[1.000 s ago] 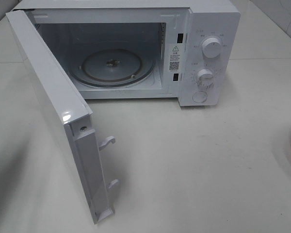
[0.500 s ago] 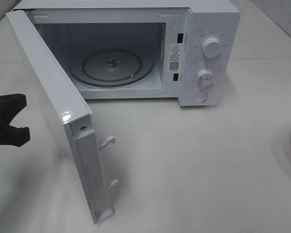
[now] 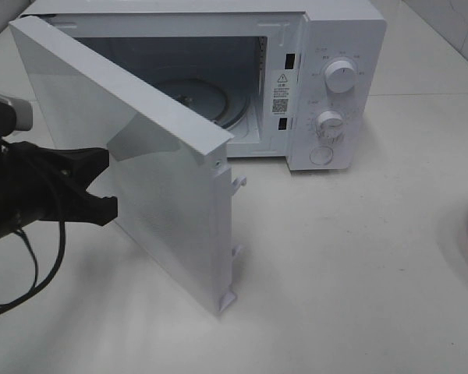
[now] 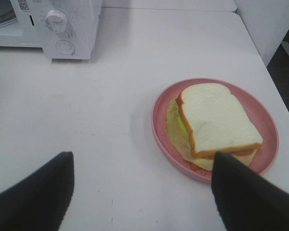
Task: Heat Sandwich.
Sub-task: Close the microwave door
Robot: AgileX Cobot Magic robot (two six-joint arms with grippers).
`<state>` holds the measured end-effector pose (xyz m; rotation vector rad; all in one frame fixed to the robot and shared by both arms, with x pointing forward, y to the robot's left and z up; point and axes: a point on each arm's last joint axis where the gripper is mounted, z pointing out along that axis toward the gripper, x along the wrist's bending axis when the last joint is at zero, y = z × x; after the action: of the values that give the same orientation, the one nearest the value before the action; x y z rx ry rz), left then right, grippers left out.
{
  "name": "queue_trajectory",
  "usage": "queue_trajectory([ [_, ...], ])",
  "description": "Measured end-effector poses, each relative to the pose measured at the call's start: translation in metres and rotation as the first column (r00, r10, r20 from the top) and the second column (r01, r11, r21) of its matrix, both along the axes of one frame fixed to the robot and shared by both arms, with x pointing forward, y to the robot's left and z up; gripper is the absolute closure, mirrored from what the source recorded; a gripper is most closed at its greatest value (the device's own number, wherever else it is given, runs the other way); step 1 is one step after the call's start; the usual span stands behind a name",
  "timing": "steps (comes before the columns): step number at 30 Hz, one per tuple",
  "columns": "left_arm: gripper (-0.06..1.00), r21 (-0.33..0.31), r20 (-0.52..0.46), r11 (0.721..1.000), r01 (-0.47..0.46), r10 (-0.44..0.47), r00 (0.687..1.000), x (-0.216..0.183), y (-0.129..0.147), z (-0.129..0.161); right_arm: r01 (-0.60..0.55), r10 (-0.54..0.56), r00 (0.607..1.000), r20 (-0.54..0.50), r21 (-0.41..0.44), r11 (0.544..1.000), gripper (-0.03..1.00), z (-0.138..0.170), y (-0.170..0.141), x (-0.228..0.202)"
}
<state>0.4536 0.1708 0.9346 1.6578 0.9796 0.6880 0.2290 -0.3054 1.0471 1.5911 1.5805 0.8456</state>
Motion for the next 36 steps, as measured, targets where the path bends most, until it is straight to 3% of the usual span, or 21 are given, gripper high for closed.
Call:
queue_trajectory([
  [24,0.94,-0.091,0.047,0.996,-0.003,0.008,0.999,0.059,-0.103,0.023,0.0,0.0,1.0,0.0,0.0,1.0,0.2,0.0,0.0,0.0],
  [36,0.94,-0.123,0.043,0.992,-0.008,0.013,0.999,0.093,-0.138,0.027,0.0,0.0,1.0,0.0,0.0,1.0,0.2,0.0,0.0,0.0],
])
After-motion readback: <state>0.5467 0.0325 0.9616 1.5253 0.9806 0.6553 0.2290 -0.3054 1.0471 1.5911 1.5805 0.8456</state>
